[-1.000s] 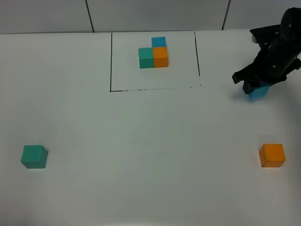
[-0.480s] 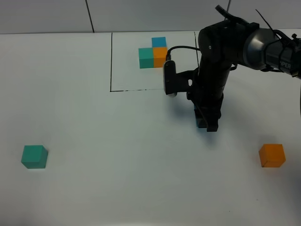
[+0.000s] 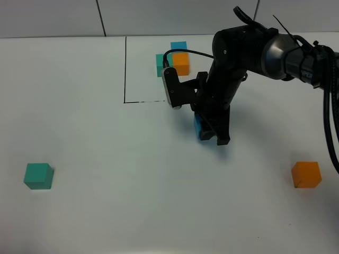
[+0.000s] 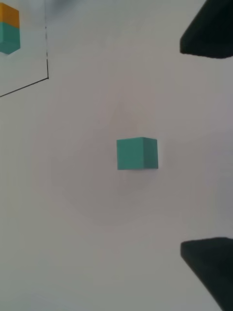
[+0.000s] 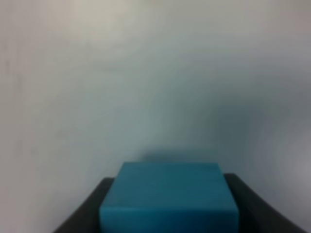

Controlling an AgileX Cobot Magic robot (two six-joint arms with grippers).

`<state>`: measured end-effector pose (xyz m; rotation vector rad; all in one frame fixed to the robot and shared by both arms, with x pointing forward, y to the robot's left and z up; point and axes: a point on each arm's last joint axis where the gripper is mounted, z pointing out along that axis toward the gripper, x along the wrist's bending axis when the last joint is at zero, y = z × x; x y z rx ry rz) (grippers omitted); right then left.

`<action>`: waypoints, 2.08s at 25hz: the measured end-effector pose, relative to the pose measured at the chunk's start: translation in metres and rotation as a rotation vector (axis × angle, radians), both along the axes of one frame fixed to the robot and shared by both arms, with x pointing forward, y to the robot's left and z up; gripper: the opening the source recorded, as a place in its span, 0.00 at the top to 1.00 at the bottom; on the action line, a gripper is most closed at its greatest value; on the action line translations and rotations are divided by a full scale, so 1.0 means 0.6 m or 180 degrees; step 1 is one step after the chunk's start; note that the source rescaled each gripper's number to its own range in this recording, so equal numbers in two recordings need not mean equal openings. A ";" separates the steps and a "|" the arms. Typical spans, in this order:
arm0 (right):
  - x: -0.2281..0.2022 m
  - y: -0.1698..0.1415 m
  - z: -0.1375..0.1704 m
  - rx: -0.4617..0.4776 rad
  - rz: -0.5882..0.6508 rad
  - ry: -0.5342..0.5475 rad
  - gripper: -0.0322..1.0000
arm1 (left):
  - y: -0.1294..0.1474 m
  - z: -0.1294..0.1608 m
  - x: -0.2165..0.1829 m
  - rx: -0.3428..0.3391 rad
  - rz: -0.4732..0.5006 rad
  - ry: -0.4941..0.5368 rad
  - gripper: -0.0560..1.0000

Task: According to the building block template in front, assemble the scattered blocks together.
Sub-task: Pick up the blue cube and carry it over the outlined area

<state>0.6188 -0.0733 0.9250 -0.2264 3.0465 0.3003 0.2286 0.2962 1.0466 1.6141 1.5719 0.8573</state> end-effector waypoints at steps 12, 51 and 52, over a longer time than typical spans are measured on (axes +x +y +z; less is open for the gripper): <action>0.018 0.043 -0.021 -0.0098 -0.0249 0.0240 0.96 | 0.000 0.000 0.000 0.0000 0.0000 0.0000 0.29; 0.024 0.051 -0.054 -0.0006 -0.0573 0.0333 0.94 | 0.000 0.000 0.000 0.0000 0.0000 0.0000 0.29; 0.024 0.051 -0.054 -0.0011 -0.0575 0.0335 0.87 | 0.000 0.000 0.000 0.0000 0.0000 0.0000 0.29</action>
